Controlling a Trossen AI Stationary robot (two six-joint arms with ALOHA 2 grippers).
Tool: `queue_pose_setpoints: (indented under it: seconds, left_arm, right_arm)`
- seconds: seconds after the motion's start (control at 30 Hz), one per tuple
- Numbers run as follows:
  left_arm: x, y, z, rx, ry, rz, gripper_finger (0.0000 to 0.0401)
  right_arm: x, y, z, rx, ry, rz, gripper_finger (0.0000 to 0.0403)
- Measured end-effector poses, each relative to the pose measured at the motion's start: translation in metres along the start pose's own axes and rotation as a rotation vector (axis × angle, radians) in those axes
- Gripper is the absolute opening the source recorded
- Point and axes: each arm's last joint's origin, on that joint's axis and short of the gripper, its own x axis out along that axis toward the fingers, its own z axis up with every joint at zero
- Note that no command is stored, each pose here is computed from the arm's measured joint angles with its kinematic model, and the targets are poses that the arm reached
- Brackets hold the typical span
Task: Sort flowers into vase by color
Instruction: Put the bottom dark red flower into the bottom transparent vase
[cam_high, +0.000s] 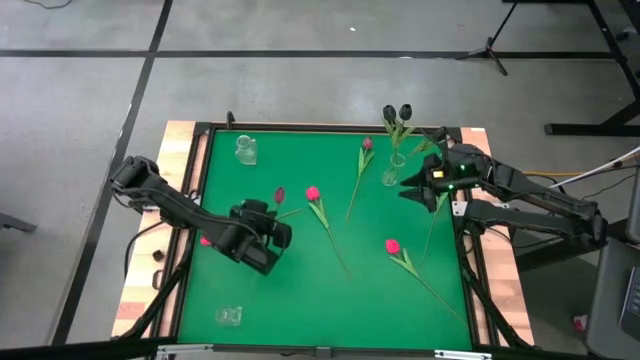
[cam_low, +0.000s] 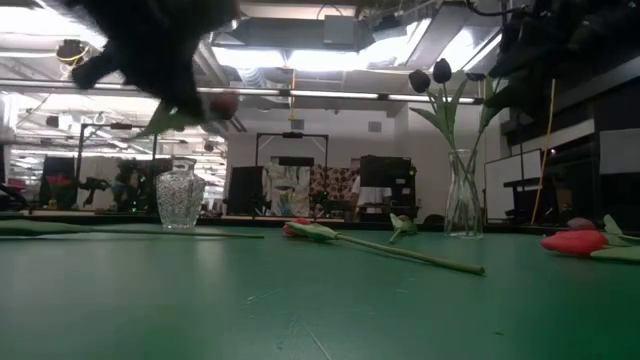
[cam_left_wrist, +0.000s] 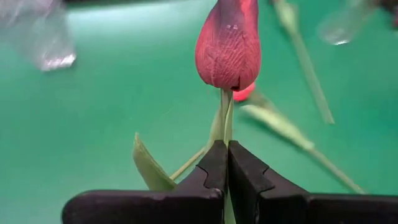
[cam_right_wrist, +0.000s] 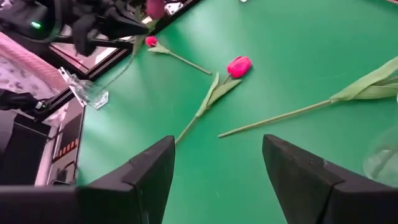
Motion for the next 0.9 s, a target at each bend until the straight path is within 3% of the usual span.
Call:
queue_pose_setpoints:
  seconds: [0.3, 0.53, 0.63, 0.9]
  left_arm:
    - [-0.058, -0.029, 0.023, 0.043, -0.345, -0.204, 0.0004]
    - [-0.098, -0.033, 0.025, 0.008, -0.575, -0.311, 0.0004]
    - [-0.103, -0.032, 0.023, 0.008, -0.585, -0.327, 0.0004]
    - [-0.118, -0.028, 0.014, 0.007, -0.575, -0.387, 0.0004]
  right_arm:
    - [0.014, 0.049, 0.012, -0.210, -0.183, 0.275, 0.0243]
    - [0.065, 0.097, 0.001, -0.351, -0.315, 0.216, 0.0243]
    - [0.101, 0.115, -0.001, -0.387, -0.319, 0.194, 0.0243]
    - [0.187, 0.165, 0.033, -0.511, -0.253, 0.184, 0.0243]
